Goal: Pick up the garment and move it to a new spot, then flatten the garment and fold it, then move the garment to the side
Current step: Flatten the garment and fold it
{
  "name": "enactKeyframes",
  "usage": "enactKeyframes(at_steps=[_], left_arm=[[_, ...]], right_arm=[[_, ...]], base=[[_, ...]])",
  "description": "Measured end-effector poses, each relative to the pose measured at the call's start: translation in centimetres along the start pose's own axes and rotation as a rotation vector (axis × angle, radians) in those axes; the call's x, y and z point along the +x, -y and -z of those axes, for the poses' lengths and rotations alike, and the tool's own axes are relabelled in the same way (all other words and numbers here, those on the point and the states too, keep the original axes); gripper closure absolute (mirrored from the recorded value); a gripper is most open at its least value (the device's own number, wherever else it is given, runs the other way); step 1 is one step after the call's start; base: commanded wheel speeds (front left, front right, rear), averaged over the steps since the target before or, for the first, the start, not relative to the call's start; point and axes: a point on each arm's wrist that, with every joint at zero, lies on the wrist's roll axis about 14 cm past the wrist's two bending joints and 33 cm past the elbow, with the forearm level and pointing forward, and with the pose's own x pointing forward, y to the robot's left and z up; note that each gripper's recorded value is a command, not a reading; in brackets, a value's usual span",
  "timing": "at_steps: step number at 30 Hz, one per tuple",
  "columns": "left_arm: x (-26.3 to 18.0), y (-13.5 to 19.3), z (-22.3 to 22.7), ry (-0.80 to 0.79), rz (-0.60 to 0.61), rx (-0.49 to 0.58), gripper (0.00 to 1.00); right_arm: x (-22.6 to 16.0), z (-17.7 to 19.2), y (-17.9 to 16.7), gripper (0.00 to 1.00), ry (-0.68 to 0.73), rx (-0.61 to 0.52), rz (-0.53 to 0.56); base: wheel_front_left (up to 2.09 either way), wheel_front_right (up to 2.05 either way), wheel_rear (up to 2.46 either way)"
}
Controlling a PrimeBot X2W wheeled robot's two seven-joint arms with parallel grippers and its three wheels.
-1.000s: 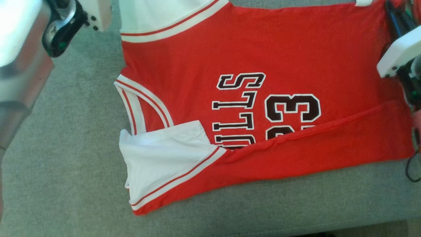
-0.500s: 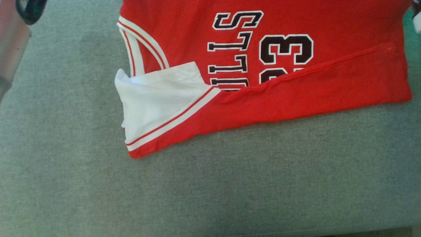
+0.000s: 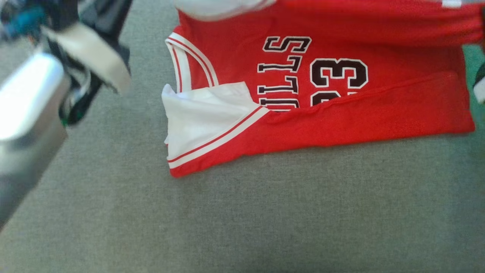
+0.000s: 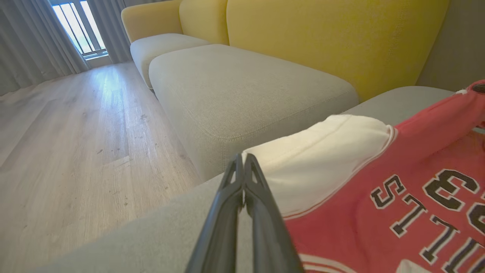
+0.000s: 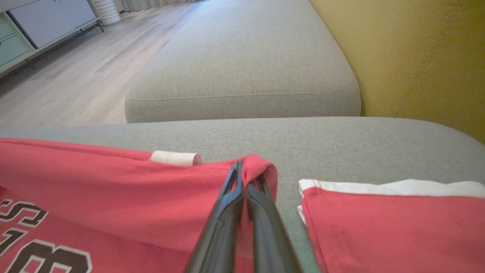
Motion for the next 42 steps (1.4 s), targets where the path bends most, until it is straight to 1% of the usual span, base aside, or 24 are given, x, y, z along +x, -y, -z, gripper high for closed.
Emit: enactKeyframes(at_steps=[6,11,13,19,23,24,25,26,27,28,29,34,39,42], left_arm=[[-4.3,2.7,1.9,0.001,-0.008,-0.068,1.00],[-7.0,5.6,4.5,-0.053,-0.002,-0.131,1.00],[-7.3,6.1,5.0,-0.061,-0.002,-0.145,1.00],[-8.9,8.8,8.2,-0.127,0.000,-0.236,1.00],[-9.4,9.4,9.7,-0.153,-0.015,-0.264,1.00],[-9.4,9.6,9.7,-0.149,-0.018,-0.274,1.00],[-9.3,9.7,9.7,-0.147,-0.018,-0.277,1.00],[-9.3,9.8,9.6,-0.139,-0.021,-0.280,1.00],[-9.2,9.9,9.5,-0.130,-0.024,-0.284,0.82],[-9.3,10.0,9.5,-0.127,-0.027,-0.287,0.25],[-9.5,10.1,9.5,-0.123,-0.037,-0.290,0.00],[-10.5,10.4,9.5,-0.099,-0.111,-0.314,0.00],[-11.9,10.2,8.4,-0.046,-0.239,-0.359,0.00],[-12.9,10.2,7.3,0.008,-0.303,-0.343,0.00]], right_arm=[[-2.1,1.4,-0.2,1.00,-0.023,0.018,-0.010],[-3.3,3.3,0.2,1.00,-0.063,0.037,0.002],[-3.5,3.7,0.2,1.00,-0.075,0.040,0.005],[-4.2,6.1,0.7,1.00,-0.142,0.056,0.019],[-4.5,7.6,0.6,1.00,-0.186,0.064,0.020],[-4.8,8.0,0.6,0.95,-0.200,0.065,0.022],[-4.9,8.2,0.6,0.62,-0.206,0.068,0.023],[-5.0,8.4,0.4,0.18,-0.214,0.073,0.023],[-5.1,8.5,0.3,0.00,-0.218,0.080,0.021],[-5.3,8.6,0.1,0.00,-0.216,0.089,0.021],[-5.5,8.7,0.0,0.00,-0.216,0.096,0.023],[-7.4,8.6,-0.2,0.00,-0.172,0.123,0.048],[-10.2,9.6,-1.7,0.00,-0.135,0.172,0.062],[-11.4,9.7,-2.7,0.00,-0.102,0.210,0.069]], base=[[0.00,0.00,0.00],[0.00,0.00,0.00],[0.00,0.00,0.00],[0.00,0.00,0.00],[0.00,0.00,0.00],[0.00,0.00,0.00],[0.00,0.00,0.00],[0.00,0.00,0.00],[0.00,0.00,0.00],[0.00,0.00,0.00],[0.00,0.00,0.00],[0.00,0.00,0.00],[0.00,0.00,0.00],[0.00,0.00,0.00]])
